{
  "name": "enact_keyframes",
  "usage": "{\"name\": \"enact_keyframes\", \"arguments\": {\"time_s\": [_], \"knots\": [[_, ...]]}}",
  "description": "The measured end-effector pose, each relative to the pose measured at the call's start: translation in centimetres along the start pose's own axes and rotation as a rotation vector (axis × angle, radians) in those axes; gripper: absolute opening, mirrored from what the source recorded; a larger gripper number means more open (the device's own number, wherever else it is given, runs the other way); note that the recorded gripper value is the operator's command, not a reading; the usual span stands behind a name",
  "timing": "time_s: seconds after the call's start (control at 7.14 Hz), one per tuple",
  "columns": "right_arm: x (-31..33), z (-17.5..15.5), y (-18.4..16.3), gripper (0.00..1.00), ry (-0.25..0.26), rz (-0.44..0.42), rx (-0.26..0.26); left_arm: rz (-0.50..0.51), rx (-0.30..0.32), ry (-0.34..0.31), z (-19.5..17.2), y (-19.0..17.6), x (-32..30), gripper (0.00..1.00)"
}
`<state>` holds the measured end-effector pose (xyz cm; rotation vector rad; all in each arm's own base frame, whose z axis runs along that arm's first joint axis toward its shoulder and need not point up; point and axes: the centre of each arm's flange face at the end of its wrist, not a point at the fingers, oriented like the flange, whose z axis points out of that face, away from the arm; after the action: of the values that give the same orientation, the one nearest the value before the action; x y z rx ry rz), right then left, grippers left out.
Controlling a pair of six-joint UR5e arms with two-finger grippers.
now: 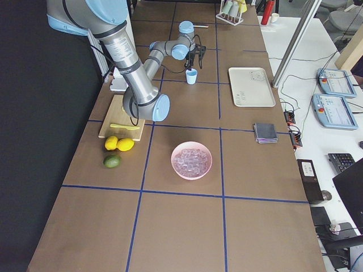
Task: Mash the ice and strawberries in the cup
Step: 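Open the right gripper to drop the ice cube into the cup, then grasp the red strawberry with the left gripper while the right gripper withdraws toward the bowl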
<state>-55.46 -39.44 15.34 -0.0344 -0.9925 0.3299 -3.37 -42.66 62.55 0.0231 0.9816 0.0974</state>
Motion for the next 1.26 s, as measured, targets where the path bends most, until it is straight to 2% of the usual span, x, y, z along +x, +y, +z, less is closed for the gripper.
{"name": "enact_keyframes", "arguments": {"time_s": [0.28,0.42,0.7,0.98,1.26], "knots": [[0.7,-1.4,-0.5,0.99,-0.004,0.002,-0.001,-0.007,-0.002,-0.002,0.1,0.1,0.0,1.0],[2.5,-3.8,-1.8,0.99,0.004,0.017,-0.007,-0.016,-0.002,-0.005,0.1,0.0,0.4,1.0],[9.5,-10.3,-7.6,0.99,0.021,0.015,-0.039,-0.054,-0.001,-0.004,1.8,-1.0,3.1,1.0],[17.5,-15.1,-13.8,0.99,0.031,-0.023,-0.056,-0.07,-0.004,-0.022,6.9,-2.0,8.9,1.0],[25.0,-17.5,-17.6,0.99,0.067,-0.085,-0.037,-0.052,0.012,-0.094,13.4,-2.0,14.6,1.0]]}}
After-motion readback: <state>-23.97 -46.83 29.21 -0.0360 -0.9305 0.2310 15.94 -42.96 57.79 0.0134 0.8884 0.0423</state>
